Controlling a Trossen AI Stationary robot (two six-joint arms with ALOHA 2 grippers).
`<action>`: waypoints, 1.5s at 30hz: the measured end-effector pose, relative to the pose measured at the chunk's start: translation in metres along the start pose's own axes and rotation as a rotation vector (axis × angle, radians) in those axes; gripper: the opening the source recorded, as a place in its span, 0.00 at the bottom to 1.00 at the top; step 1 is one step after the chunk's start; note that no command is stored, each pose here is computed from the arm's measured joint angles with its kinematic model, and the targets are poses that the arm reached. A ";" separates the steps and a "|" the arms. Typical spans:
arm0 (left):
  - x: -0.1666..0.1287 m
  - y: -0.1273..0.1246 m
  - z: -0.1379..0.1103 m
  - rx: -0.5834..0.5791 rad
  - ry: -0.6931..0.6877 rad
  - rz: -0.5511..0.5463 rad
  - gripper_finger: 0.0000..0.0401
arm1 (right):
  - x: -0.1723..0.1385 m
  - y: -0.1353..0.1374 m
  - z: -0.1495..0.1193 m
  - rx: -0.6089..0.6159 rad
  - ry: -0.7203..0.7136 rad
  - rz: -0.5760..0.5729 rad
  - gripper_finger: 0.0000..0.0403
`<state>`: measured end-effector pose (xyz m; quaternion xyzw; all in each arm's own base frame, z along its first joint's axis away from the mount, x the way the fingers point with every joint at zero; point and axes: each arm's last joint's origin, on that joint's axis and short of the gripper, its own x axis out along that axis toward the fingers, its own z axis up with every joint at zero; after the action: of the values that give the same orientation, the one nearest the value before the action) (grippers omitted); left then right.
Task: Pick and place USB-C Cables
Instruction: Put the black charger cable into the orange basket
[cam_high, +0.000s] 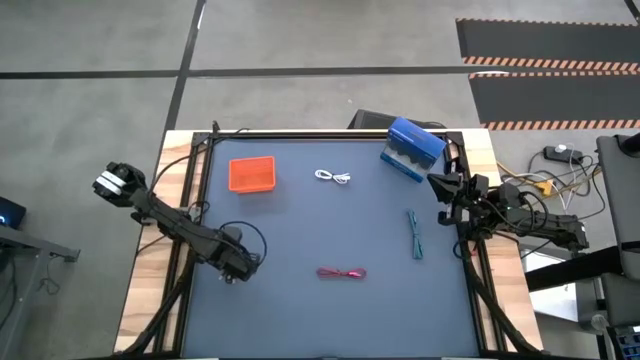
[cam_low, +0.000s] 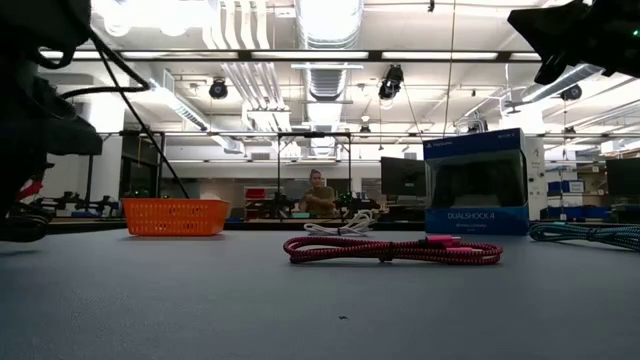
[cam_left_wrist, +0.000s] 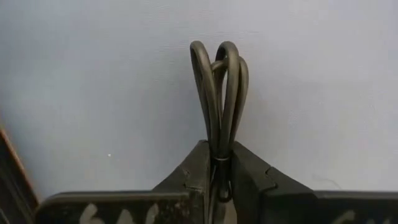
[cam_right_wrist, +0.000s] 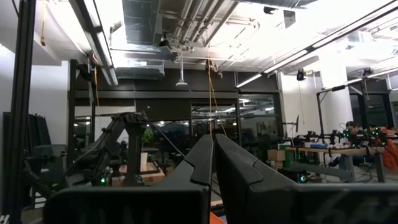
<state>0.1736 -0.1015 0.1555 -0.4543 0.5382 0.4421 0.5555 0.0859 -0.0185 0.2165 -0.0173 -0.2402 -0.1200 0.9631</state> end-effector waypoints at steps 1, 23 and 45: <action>-0.002 -0.001 0.000 0.016 0.001 -0.004 0.06 | 0.000 0.000 0.000 0.000 0.001 0.000 0.02; -0.117 -0.076 0.013 0.561 -0.140 -0.443 0.06 | 0.000 0.000 0.000 0.000 0.000 0.000 0.02; -0.180 -0.091 0.097 1.012 -0.503 -0.442 0.06 | 0.000 0.000 0.000 0.000 -0.001 0.000 0.02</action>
<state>0.2770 -0.0243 0.3386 -0.1162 0.4266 0.0991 0.8915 0.0858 -0.0185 0.2166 -0.0172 -0.2407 -0.1201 0.9630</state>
